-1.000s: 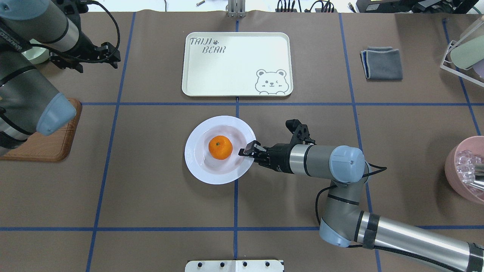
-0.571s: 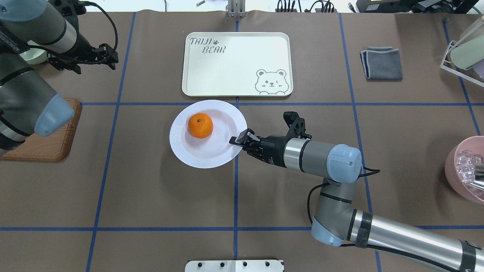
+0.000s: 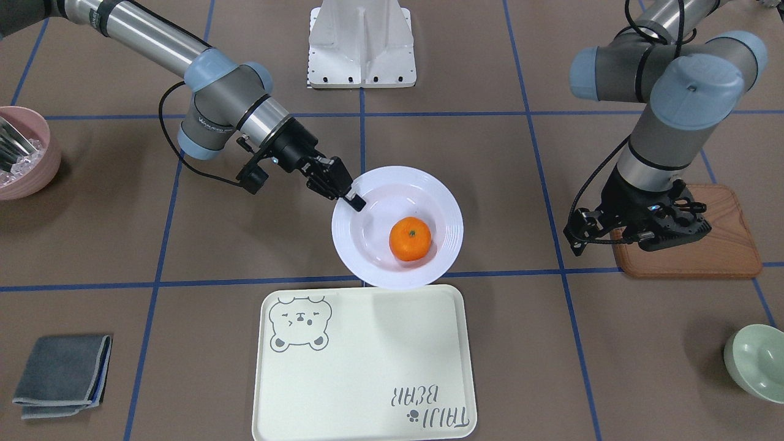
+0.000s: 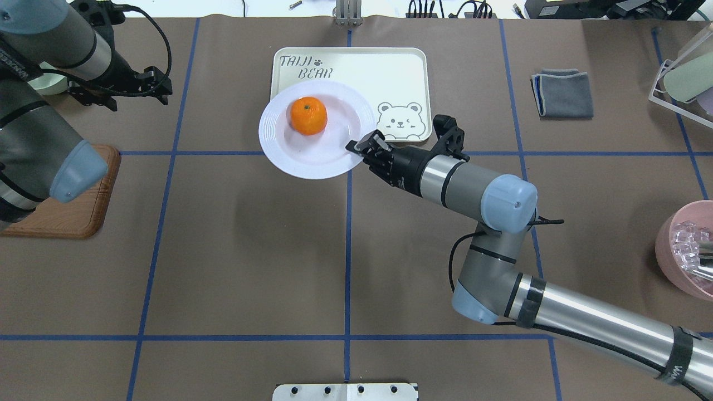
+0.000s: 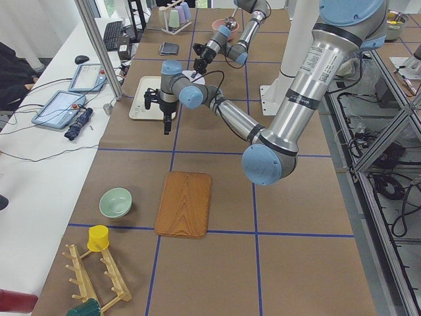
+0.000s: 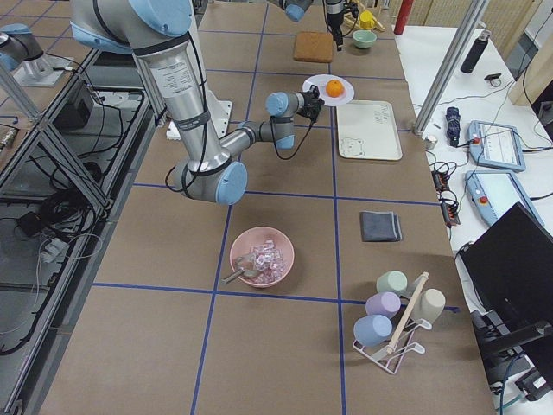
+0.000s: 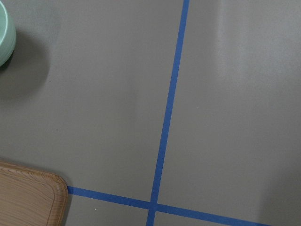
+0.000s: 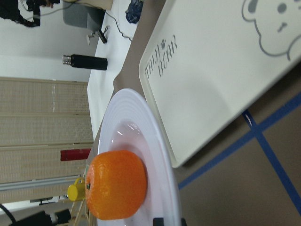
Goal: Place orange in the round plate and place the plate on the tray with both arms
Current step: 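Lift and carry the plate with the right gripper onto the cream bear tray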
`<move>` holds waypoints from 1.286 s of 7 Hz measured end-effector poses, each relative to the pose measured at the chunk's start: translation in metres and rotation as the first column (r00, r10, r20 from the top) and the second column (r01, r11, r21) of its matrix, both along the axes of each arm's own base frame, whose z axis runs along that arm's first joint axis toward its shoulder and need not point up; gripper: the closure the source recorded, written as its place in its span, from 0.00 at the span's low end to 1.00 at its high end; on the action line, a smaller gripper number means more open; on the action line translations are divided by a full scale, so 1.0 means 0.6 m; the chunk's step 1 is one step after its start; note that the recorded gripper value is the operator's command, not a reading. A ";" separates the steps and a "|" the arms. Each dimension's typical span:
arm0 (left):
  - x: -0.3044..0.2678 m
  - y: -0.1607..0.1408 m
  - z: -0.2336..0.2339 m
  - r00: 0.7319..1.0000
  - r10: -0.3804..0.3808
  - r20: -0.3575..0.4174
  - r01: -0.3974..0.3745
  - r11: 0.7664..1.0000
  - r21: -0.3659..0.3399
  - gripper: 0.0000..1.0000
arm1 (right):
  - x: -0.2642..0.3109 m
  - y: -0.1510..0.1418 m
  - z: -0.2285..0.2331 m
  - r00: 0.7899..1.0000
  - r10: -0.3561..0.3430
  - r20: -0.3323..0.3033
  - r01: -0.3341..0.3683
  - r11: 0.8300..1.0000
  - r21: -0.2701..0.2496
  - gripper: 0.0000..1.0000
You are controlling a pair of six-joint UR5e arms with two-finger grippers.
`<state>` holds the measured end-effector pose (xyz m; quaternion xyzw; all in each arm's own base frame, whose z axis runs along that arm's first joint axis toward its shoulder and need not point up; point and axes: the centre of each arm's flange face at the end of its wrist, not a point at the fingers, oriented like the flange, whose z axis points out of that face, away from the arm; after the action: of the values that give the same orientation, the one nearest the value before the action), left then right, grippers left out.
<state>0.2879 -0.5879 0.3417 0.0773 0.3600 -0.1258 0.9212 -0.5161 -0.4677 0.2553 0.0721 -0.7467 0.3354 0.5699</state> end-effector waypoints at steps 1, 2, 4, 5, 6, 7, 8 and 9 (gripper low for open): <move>0.000 0.000 0.000 1.000 0.000 0.000 0.000 1.000 -0.001 0.01 | -0.004 -0.068 -0.010 0.998 0.043 -0.047 -0.046 0.997 -0.058 1.00; 0.001 -0.001 0.002 1.000 0.000 0.001 0.000 1.000 -0.002 0.01 | -0.019 -0.126 -0.007 0.993 0.069 -0.097 -0.080 0.991 -0.109 1.00; 0.003 -0.004 0.009 1.000 0.000 0.007 0.000 1.000 -0.008 0.01 | -0.063 -0.211 0.000 0.978 0.079 -0.191 -0.116 0.975 -0.188 1.00; 0.003 -0.005 0.011 1.000 0.000 0.009 0.000 1.000 -0.010 0.01 | -0.074 -0.227 0.006 0.975 0.069 -0.213 -0.115 0.971 -0.210 1.00; 0.004 -0.006 0.014 1.000 0.000 0.010 0.001 1.000 -0.013 0.01 | -0.080 -0.233 0.015 0.972 0.059 -0.227 -0.111 0.968 -0.224 1.00; 0.005 -0.008 0.016 1.000 -0.001 0.012 0.001 1.000 -0.015 0.01 | -0.086 -0.237 0.025 0.969 0.046 -0.243 -0.106 0.966 -0.238 0.39; 0.005 -0.008 0.016 1.000 -0.001 0.012 0.001 1.000 -0.016 0.01 | -0.089 -0.240 0.035 0.963 0.028 -0.268 -0.098 0.963 -0.250 0.00; 0.005 -0.008 0.016 1.000 -0.001 0.012 0.002 1.000 -0.016 0.01 | -0.091 -0.240 0.039 0.944 -0.010 -0.329 -0.073 0.968 -0.240 0.00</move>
<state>0.2909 -0.5925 0.3513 0.0709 0.3534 -0.1290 0.9238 -0.5704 -0.6118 0.2786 0.0668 -0.5924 0.4190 0.6848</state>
